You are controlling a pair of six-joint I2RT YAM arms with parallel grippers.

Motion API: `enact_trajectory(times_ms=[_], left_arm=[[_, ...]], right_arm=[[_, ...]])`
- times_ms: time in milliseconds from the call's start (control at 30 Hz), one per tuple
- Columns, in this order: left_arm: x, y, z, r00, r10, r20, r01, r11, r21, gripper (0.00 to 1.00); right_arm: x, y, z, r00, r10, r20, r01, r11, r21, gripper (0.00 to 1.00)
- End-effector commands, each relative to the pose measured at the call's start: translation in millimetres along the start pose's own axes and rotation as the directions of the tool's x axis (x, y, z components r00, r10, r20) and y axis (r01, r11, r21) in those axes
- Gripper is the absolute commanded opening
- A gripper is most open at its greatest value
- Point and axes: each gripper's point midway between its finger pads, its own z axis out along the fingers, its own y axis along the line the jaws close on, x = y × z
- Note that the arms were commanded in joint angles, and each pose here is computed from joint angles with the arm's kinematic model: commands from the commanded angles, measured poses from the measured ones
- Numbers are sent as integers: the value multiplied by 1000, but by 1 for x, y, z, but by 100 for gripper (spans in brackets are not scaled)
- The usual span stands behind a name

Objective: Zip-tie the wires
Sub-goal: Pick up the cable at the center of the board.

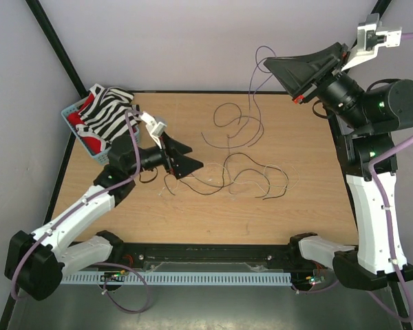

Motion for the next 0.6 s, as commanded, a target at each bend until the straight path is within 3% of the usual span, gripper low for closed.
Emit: enact_trajectory(times_ms=[0, 100, 400, 567], left_arm=[[-20, -38, 12, 985, 102, 138, -118, 987, 112, 99], [-7, -40, 26, 981, 143, 130, -157, 983, 99, 99], [9, 6, 75, 972, 216, 97, -211, 976, -55, 99], [3, 0, 97, 969, 201, 143, -205, 979, 16, 99]], right_arm=[[-27, 49, -13, 997, 19, 69, -8, 989, -149, 0], [-32, 58, -18, 996, 27, 89, -12, 986, -167, 0], [-48, 77, -29, 989, -2, 146, 31, 981, -193, 0], [-44, 75, -30, 990, -5, 140, 32, 982, -187, 0]])
